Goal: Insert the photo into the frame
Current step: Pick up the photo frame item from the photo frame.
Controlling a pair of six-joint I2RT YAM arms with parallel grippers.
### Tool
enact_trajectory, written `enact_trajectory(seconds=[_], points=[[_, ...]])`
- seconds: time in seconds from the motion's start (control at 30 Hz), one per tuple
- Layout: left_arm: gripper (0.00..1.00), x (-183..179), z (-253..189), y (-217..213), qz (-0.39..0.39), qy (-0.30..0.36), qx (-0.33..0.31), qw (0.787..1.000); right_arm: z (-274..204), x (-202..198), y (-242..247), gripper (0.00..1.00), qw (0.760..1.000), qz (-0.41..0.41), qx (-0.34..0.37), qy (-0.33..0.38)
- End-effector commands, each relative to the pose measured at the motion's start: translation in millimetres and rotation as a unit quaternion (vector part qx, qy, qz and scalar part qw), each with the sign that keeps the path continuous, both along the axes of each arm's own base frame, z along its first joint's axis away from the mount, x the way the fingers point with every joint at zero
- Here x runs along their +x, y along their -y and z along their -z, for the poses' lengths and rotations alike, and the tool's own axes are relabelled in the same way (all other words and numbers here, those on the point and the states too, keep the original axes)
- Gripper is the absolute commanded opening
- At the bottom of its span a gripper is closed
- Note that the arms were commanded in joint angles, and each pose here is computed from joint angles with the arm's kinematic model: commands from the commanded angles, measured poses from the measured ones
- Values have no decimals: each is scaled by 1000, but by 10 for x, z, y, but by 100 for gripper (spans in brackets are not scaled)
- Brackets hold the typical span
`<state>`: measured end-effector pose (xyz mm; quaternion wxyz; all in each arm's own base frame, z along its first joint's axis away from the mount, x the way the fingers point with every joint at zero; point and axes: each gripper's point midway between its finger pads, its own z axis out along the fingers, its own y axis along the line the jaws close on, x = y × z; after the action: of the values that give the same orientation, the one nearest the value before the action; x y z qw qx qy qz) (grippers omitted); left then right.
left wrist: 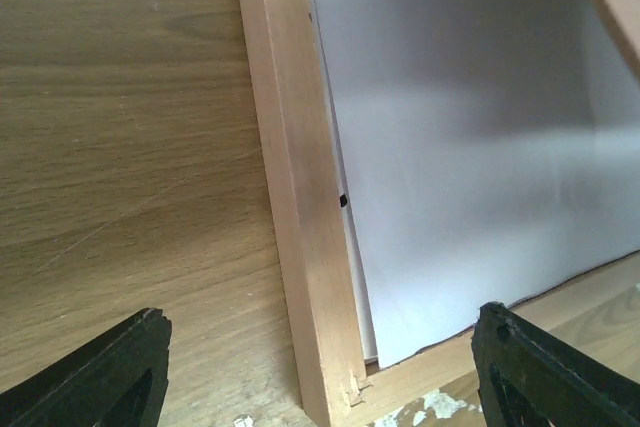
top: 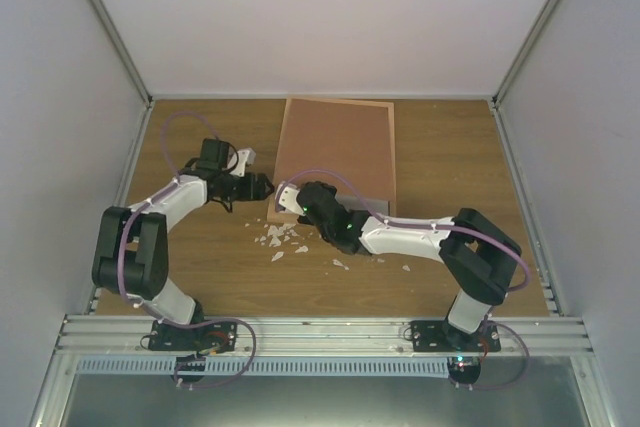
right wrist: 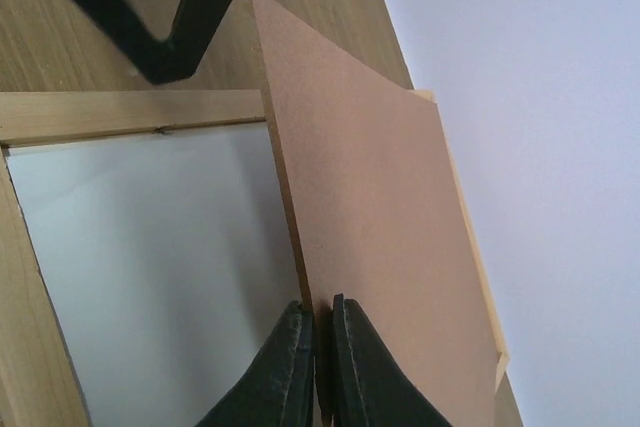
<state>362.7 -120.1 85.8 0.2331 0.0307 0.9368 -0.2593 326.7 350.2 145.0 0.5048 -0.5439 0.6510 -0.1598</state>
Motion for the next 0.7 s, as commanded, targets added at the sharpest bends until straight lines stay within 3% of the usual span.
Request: enact_trajectory(seconds=[0.0, 0.23, 0.67], points=[[83, 62, 136, 0, 16, 24, 42, 999, -375, 170, 66, 1, 998, 33, 54, 23], [81, 327, 220, 51, 14, 39, 74, 996, -499, 272, 97, 1, 997, 40, 61, 27], [78, 439, 158, 96, 21, 61, 78, 995, -610, 353, 179, 1, 995, 50, 82, 20]])
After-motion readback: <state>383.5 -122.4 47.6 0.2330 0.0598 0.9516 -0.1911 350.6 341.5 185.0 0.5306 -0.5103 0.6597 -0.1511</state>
